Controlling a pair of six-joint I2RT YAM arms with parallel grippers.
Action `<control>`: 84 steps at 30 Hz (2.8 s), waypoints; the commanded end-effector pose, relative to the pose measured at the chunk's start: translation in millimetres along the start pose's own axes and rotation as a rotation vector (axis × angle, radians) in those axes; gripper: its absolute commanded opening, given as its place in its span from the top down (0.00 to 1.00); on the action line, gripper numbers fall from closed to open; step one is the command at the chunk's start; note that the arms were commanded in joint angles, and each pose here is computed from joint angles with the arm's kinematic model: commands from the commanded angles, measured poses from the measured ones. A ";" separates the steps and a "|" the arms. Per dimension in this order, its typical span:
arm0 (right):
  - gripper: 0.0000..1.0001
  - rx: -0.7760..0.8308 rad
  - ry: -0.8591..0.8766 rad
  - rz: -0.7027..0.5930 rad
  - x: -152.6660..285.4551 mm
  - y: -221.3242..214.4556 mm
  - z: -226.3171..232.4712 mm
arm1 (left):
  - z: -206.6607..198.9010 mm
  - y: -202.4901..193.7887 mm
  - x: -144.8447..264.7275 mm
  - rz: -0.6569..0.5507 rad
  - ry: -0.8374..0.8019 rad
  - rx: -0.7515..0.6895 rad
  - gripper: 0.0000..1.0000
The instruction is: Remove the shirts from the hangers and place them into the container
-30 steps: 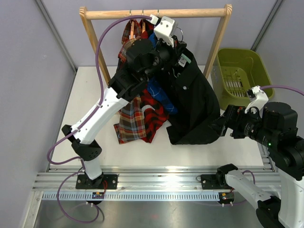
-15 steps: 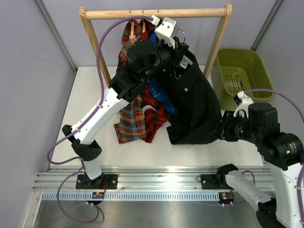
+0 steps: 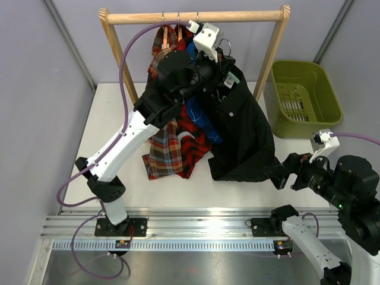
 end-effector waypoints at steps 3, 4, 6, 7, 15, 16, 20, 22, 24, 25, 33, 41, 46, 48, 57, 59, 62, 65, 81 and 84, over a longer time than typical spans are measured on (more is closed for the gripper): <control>0.07 0.071 -0.080 -0.071 -22.5 1.1 -15.8 | -9.6 29.8 17.3 -0.101 -0.048 0.024 1.00; 0.07 0.076 -0.083 -0.080 -24.7 0.4 -16.9 | -9.2 28.3 17.3 -0.098 -0.047 0.024 1.00; 0.07 0.091 -0.091 -0.082 -33.2 -0.9 -20.4 | -8.1 26.1 18.0 -0.098 -0.044 0.021 1.00; 0.07 0.100 -0.093 -0.110 -37.2 3.6 -21.2 | -8.0 26.4 18.0 -0.100 -0.043 0.021 1.00; 0.08 0.158 -0.024 -0.255 -48.6 19.2 -17.0 | -7.9 16.9 10.6 -0.074 -0.049 0.046 1.00; 0.08 0.168 -0.014 -0.268 -47.0 21.7 -15.7 | -6.8 17.0 9.7 -0.074 -0.046 0.047 1.00; 0.12 0.185 0.055 -0.288 -46.1 23.9 -8.8 | -5.3 11.8 2.5 -0.067 -0.049 0.073 1.00; 0.16 0.176 0.084 -0.280 -54.2 23.9 -7.5 | -4.2 3.8 -6.2 -0.053 -0.046 0.093 1.00; 0.23 0.173 0.115 -0.270 -58.9 23.2 -5.6 | -5.1 1.6 -11.7 -0.050 -0.049 0.111 1.00; 0.29 0.170 0.117 -0.259 -62.6 23.2 -6.2 | -3.6 -5.7 -18.3 -0.036 -0.045 0.124 1.00; 0.67 0.158 0.151 -0.194 -59.4 13.3 -3.2 | 13.2 12.3 -36.9 -0.114 0.007 0.177 1.00; 1.00 0.113 0.029 -0.144 -14.6 -3.0 -5.9 | 67.3 55.1 -23.8 -0.283 0.209 0.140 1.00; 1.00 0.056 -0.169 -0.226 20.5 -2.3 -16.4 | 82.6 98.2 18.3 -0.374 0.275 0.082 1.00; 1.00 0.003 -0.343 -0.263 29.4 -0.3 -30.7 | 88.4 98.4 27.0 -0.376 0.307 0.066 1.00; 1.00 -0.235 -0.998 -0.149 46.0 -20.7 -79.2 | 85.8 142.6 98.5 -0.525 0.427 0.029 1.00; 1.00 -0.258 -1.059 -0.187 52.4 -20.9 -82.7 | 84.3 150.9 113.9 -0.568 0.454 0.041 1.00; 1.00 -0.277 -1.062 -0.182 47.9 -19.7 -82.8 | 84.9 153.1 123.4 -0.601 0.477 0.056 1.00; 1.00 -0.241 -0.971 -0.104 23.9 -20.2 -80.3 | 77.1 153.0 132.0 -0.590 0.426 0.104 1.00; 1.00 -0.137 -0.664 0.034 -65.3 3.8 -71.0 | -70.5 -48.0 142.4 0.263 -0.268 0.765 1.00; 1.00 -0.131 -0.672 0.043 -69.1 6.7 -72.2 | -89.6 -48.9 141.6 0.304 -0.383 0.784 1.00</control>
Point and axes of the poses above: each gripper's point midway between its finger pads, its own x axis back along the fingers, its own z axis along the line the jaws close on, y = z × x, the point moved 8 cm from there along x, back along the fingers, and after that the axes turned 10 degrees about x, right-handed, at the moved point
